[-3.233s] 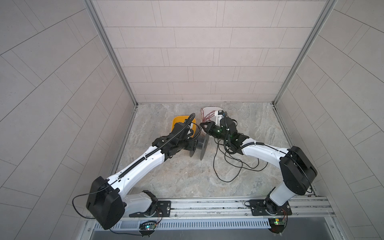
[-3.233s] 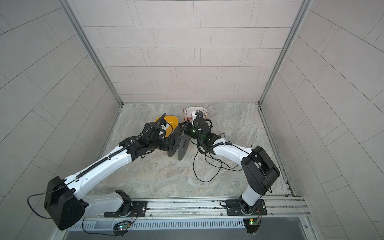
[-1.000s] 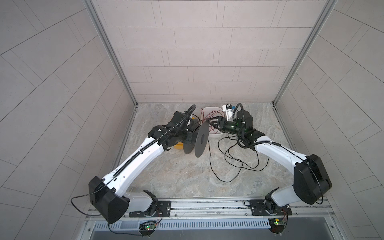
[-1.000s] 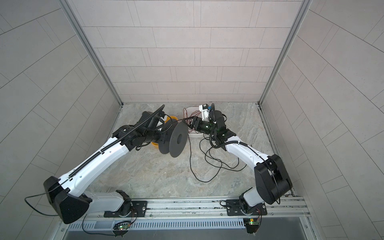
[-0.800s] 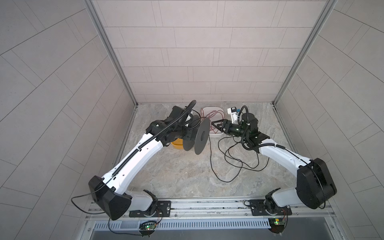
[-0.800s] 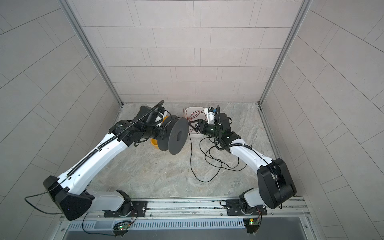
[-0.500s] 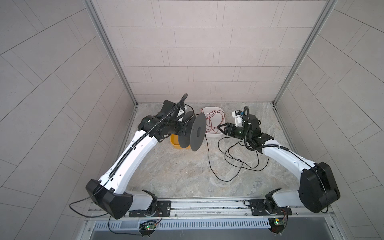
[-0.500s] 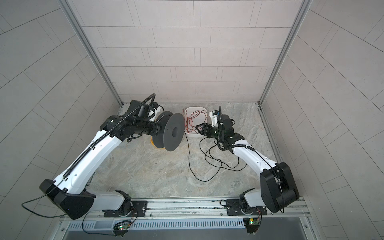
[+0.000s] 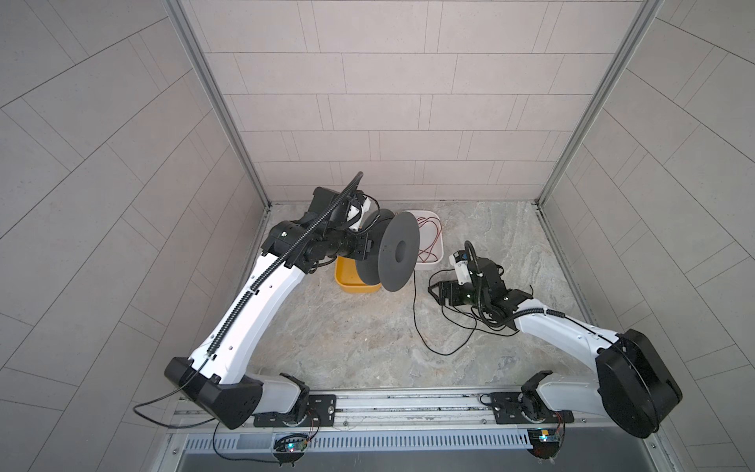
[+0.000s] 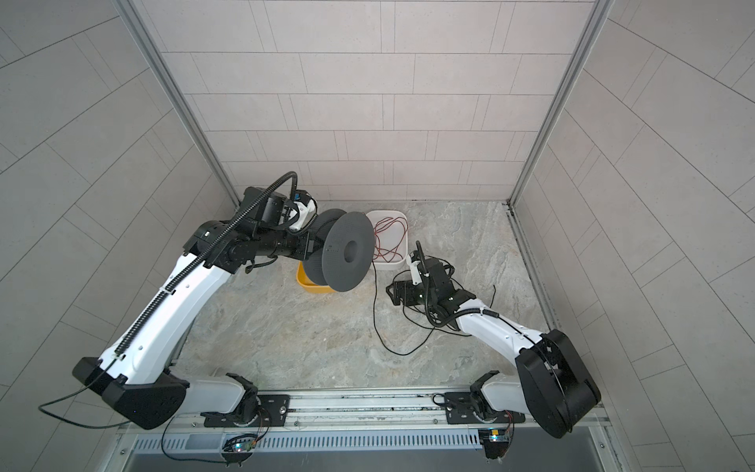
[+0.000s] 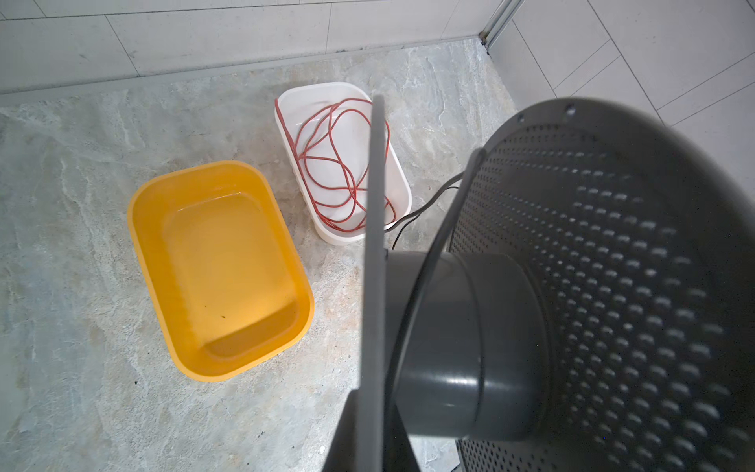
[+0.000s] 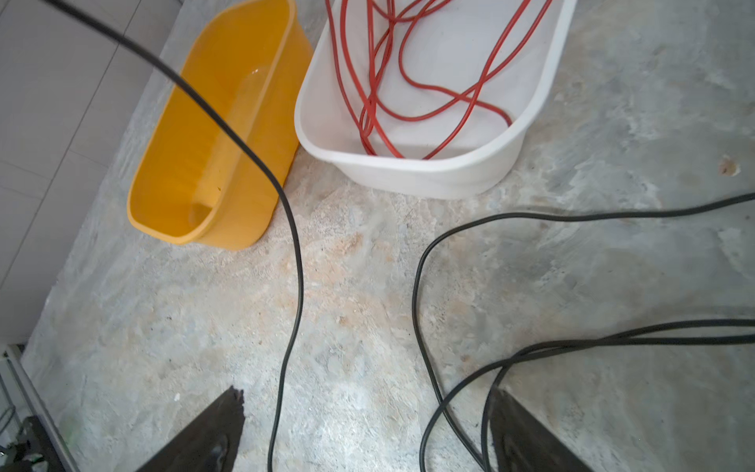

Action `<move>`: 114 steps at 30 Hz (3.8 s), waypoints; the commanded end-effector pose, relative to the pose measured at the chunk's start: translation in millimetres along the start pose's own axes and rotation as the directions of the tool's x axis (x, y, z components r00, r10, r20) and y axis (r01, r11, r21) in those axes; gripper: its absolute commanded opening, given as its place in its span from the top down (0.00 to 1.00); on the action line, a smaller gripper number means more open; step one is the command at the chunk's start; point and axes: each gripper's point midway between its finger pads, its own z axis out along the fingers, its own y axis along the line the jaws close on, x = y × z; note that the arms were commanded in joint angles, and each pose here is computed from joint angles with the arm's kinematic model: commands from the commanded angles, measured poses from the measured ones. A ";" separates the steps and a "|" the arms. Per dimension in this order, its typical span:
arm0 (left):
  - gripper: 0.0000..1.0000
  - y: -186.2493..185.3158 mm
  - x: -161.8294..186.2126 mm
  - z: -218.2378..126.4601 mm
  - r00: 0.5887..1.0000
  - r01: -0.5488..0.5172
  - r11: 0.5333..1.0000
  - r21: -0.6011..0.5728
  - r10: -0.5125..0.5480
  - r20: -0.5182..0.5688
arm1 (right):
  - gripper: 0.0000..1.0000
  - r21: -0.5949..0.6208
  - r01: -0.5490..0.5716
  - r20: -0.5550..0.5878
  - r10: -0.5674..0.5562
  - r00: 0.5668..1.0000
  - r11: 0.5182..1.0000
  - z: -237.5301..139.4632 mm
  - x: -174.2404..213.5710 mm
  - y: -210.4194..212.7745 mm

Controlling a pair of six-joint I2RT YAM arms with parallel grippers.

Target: Wrap the cables

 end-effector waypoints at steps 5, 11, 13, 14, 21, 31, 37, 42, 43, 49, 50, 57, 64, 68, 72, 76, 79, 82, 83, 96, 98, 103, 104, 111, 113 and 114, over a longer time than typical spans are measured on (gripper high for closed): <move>1.00 -14.8 -31.9 -23.6 0.993 -0.004 0.998 0.059 -0.003 0.119 | 0.31 -0.034 -0.003 0.178 0.009 0.984 0.999 3.9 -13.2 17.7; 1.00 -12.2 -38.1 -26.1 0.985 0.050 0.994 0.097 -0.065 0.161 | 0.24 -0.088 0.053 0.200 -0.035 0.979 0.995 22.2 3.5 38.2; 1.00 -9.4 -38.5 -28.3 0.983 0.052 0.995 0.082 -0.066 0.172 | 0.22 -0.117 0.070 0.229 -0.042 0.972 0.991 21.6 6.0 44.4; 1.00 -7.8 -39.1 -29.5 0.981 0.054 0.996 0.074 -0.067 0.183 | 0.22 -0.128 0.078 0.245 -0.045 0.968 0.989 21.3 6.9 46.8; 1.00 -2.3 -42.9 -37.3 0.973 0.065 0.996 0.062 -0.077 0.219 | 0.25 -0.176 0.099 0.232 -0.056 0.971 0.979 40.7 22.6 60.6; 1.00 0.4 -48.0 -44.0 0.967 0.071 0.996 0.056 -0.083 0.242 | 0.38 -0.236 0.053 0.169 -0.013 0.986 0.970 78.6 45.7 68.8; 1.00 8.1 -52.8 -45.5 0.956 0.102 0.994 0.029 -0.106 0.272 | 0.68 -0.262 0.045 0.139 -0.008 0.990 0.964 87.0 54.5 74.1; 1.00 22.0 -59.6 -46.8 0.936 0.157 0.987 -0.023 -0.141 0.322 | 1.00 -0.259 0.049 0.137 -0.013 0.990 0.965 81.7 53.2 75.5; 1.00 25.6 -60.7 -47.0 0.932 0.169 0.985 -0.039 -0.146 0.331 | 1.00 -0.255 0.053 0.136 -0.019 0.991 0.965 80.3 52.8 75.6; 1.00 45.3 -67.4 -48.8 0.902 0.241 0.963 -0.116 -0.179 0.392 | 1.00 -0.239 0.093 0.132 -0.063 0.989 0.967 68.6 47.4 80.5; 1.00 47.9 -68.6 -49.7 0.898 0.250 0.960 -0.127 -0.181 0.402 | 1.00 -0.233 0.100 0.131 -0.071 0.989 0.967 67.0 47.3 80.7; 1.00 67.0 -80.3 -54.8 0.841 0.338 0.924 -0.180 -0.211 0.498 | 1.00 -0.220 0.171 0.089 -0.155 0.984 0.960 61.1 48.7 93.9; 1.00 85.2 -87.5 -53.8 0.818 0.376 0.890 -0.257 -0.189 0.543 | 1.00 -0.236 0.285 0.104 -0.268 0.958 0.929 48.6 50.2 116.5; 1.00 94.1 -88.7 -46.3 0.817 0.387 0.875 -0.293 -0.177 0.549 | 1.00 -0.245 0.342 0.090 -0.329 0.940 0.907 40.3 52.7 127.7; 1.00 107.6 -90.5 -38.6 0.818 0.390 0.848 -0.358 -0.139 0.559 | 1.00 -0.267 0.396 0.073 -0.392 0.917 0.879 34.6 51.1 143.3; 1.00 115.0 -87.2 -31.8 0.819 0.396 0.830 -0.392 -0.128 0.559 | 1.00 -0.300 0.411 0.078 -0.407 0.910 0.861 24.2 47.9 156.0; 1.00 118.0 -84.2 -24.1 0.832 0.383 0.823 -0.420 -0.110 0.543 | 1.00 -0.298 0.436 0.082 -0.432 0.898 0.849 11.9 43.2 164.0; 1.00 119.5 -80.6 -16.7 0.847 0.366 0.815 -0.449 -0.092 0.523 | 1.00 -0.292 0.469 0.103 -0.460 0.882 0.833 -5.4 33.0 170.6; 1.00 119.0 -79.5 -14.1 0.850 0.364 0.815 -0.452 -0.092 0.519 | 1.00 -0.293 0.481 0.116 -0.469 0.876 0.826 -12.8 28.3 173.8; 1.00 96.8 -68.8 15.4 0.895 0.275 0.824 -0.495 -0.032 0.445 | 1.00 -0.238 0.575 0.194 -0.542 0.818 0.783 -66.7 -18.3 189.0; 1.00 95.4 -65.8 19.2 0.905 0.251 0.809 -0.532 -0.001 0.426 | 1.00 -0.248 0.578 0.208 -0.540 0.816 0.778 -74.0 -23.8 194.5; 1.00 99.7 -62.3 28.3 0.916 0.236 0.791 -0.565 0.012 0.400 | 1.00 -0.298 0.573 0.253 -0.516 0.818 0.763 -96.9 -35.2 209.0; 1.00 99.4 -62.1 30.9 0.918 0.234 0.794 -0.561 0.009 0.396 | 1.00 -0.300 0.575 0.263 -0.513 0.817 0.762 -102.2 -38.3 210.8; 1.00 91.9 -57.8 41.9 0.933 0.199 0.829 -0.523 0.003 0.360 | 1.00 -0.283 0.599 0.331 -0.510 0.794 0.749 -129.9 -60.3 219.2; 1.00 88.9 -56.4 43.3 0.937 0.187 0.839 -0.512 0.004 0.348 | 1.00 -0.271 0.612 0.340 -0.521 0.783 0.743 -133.9 -65.7 221.6; 1.00 86.9 -55.7 43.4 0.940 0.179 0.843 -0.506 0.006 0.342 | 1.00 -0.264 0.618 0.342 -0.527 0.778 0.741 -134.9 -68.2 222.2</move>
